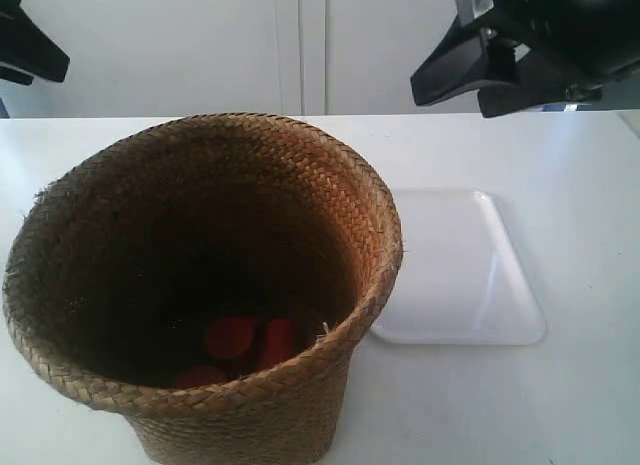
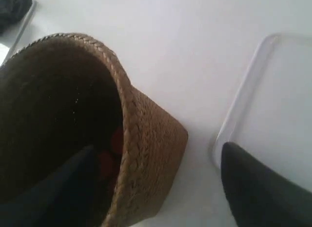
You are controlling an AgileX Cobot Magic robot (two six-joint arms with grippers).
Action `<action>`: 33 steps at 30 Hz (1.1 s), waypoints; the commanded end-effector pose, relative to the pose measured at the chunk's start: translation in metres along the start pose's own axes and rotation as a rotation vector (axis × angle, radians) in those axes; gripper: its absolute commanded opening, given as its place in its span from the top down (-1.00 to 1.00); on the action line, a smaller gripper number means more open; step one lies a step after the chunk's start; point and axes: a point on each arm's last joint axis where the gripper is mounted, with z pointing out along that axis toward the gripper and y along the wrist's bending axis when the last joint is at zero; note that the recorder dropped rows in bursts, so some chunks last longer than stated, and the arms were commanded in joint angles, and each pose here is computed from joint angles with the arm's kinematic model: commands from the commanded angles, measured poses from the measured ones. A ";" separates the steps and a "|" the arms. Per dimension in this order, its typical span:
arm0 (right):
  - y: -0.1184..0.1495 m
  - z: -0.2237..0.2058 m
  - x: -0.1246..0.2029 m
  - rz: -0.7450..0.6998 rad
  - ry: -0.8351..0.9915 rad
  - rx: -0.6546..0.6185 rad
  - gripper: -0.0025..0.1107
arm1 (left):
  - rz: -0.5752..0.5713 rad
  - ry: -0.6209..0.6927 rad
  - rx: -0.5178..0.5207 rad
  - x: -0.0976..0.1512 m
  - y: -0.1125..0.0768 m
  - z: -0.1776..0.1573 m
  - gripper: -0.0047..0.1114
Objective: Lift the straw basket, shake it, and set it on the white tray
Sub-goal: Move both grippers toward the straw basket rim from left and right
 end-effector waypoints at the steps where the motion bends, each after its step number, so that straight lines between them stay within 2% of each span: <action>1: -0.001 0.000 0.007 -0.010 0.086 0.014 -0.22 | 0.022 0.197 0.069 0.018 -0.006 -0.004 0.13; 4: -0.006 0.008 0.017 0.010 0.137 0.018 -0.22 | 0.018 0.262 0.091 0.024 -0.008 -0.005 0.13; 11: -0.009 0.017 0.028 0.025 0.184 0.014 -0.22 | 0.010 0.267 0.114 0.028 -0.011 -0.003 0.03; 15: -0.008 0.017 0.028 0.025 0.184 0.010 -0.22 | 0.017 0.303 0.145 0.045 -0.015 0.002 -0.04; 22: -0.008 0.017 0.028 0.026 0.191 0.006 -0.22 | -0.005 0.341 0.153 0.072 -0.017 0.006 -0.04; 33: -0.003 0.019 0.025 0.042 0.151 -0.055 -0.22 | -0.004 0.322 0.161 0.075 -0.016 0.012 -0.04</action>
